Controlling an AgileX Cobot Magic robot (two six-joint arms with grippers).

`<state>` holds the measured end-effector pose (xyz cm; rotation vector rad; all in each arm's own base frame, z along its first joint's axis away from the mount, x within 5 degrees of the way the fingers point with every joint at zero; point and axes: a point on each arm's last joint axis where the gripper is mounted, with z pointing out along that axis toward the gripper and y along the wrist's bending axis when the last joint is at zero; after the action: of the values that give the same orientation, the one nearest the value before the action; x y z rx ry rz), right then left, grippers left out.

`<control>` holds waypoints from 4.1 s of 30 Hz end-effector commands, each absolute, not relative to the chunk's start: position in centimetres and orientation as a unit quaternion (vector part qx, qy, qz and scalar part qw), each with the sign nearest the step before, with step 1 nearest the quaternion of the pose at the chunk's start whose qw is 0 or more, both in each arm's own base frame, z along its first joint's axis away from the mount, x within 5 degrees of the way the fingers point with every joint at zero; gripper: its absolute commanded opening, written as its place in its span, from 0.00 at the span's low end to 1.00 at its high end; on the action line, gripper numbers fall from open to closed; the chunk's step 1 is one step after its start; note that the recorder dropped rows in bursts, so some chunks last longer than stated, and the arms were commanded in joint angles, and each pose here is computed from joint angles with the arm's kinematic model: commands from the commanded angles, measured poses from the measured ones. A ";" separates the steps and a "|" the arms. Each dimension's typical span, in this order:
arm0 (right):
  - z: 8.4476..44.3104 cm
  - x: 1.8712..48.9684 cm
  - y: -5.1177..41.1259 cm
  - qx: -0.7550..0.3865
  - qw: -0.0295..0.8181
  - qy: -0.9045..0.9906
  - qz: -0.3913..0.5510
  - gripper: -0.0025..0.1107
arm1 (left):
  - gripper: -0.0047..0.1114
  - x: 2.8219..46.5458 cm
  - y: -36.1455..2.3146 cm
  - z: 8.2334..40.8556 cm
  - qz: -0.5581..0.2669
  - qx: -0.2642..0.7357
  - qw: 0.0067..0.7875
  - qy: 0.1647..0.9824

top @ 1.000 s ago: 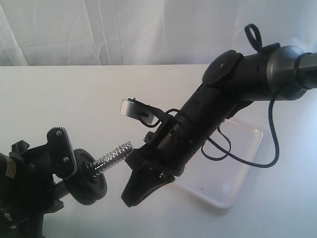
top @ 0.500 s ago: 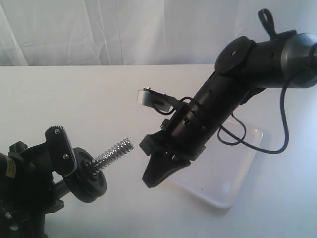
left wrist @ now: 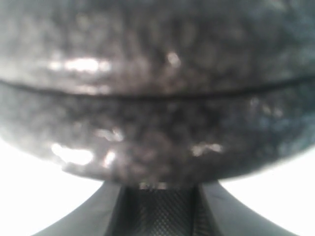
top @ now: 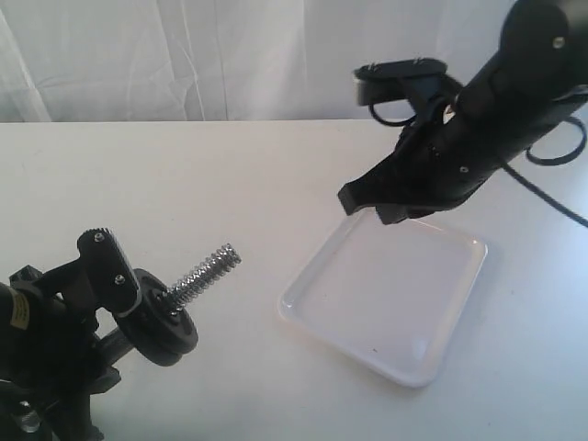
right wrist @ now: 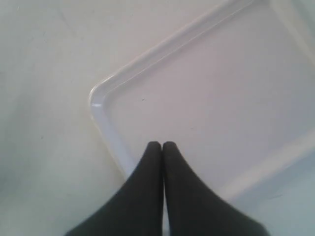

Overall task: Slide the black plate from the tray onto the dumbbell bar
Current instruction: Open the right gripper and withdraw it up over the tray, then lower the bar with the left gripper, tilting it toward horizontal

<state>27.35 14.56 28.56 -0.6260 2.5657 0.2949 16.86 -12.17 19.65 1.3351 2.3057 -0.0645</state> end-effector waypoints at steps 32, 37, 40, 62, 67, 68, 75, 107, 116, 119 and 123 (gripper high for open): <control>30.3 26.0 13.0 -0.208 0.293 0.928 0.097 0.02 | 0.04 20.0 -14.6 18.9 -0.053 0.428 0.322 0.843; 30.3 26.0 13.0 -0.208 0.293 0.928 0.097 0.02 | 0.04 20.3 -14.8 17.9 -0.050 0.430 0.307 0.848; 30.3 26.0 13.0 -0.208 0.293 0.928 0.097 0.02 | 0.04 20.3 -14.8 17.5 -0.049 0.431 0.301 0.849; 30.3 26.0 13.0 -0.208 0.293 0.928 0.097 0.02 | 0.43 19.9 -14.5 17.2 -0.043 0.438 0.265 0.858; 30.3 26.0 13.0 -0.208 0.293 0.928 0.097 0.02 | 0.43 19.7 -14.4 17.0 -0.041 0.440 0.253 0.861; 30.3 26.0 13.0 -0.208 0.293 0.928 0.097 0.02 | 0.43 19.7 -14.4 16.9 -0.041 0.440 0.249 0.862; 30.3 26.0 13.0 -0.208 0.293 0.928 0.097 0.02 | 0.43 19.6 -14.3 16.1 -0.036 0.443 0.220 0.869; 30.3 26.0 13.0 -0.208 0.294 0.928 0.097 0.02 | 0.12 18.7 -13.6 15.6 -0.025 0.450 0.157 0.879; 30.3 26.0 13.0 -0.208 0.293 0.928 0.097 0.02 | 0.04 19.8 -14.4 17.5 -0.025 0.450 0.155 0.879; 30.3 26.0 13.0 -0.208 0.293 0.928 0.097 0.02 | 0.04 20.2 -14.7 18.0 -0.026 0.450 0.161 0.878; 30.3 26.0 13.0 -0.208 0.293 0.928 0.097 0.02 | 0.04 20.8 -15.1 18.5 -0.030 0.448 0.188 0.874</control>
<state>25.99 13.26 30.07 -0.5653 2.4866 0.2644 20.07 -14.39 16.96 1.3098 2.5526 -0.0544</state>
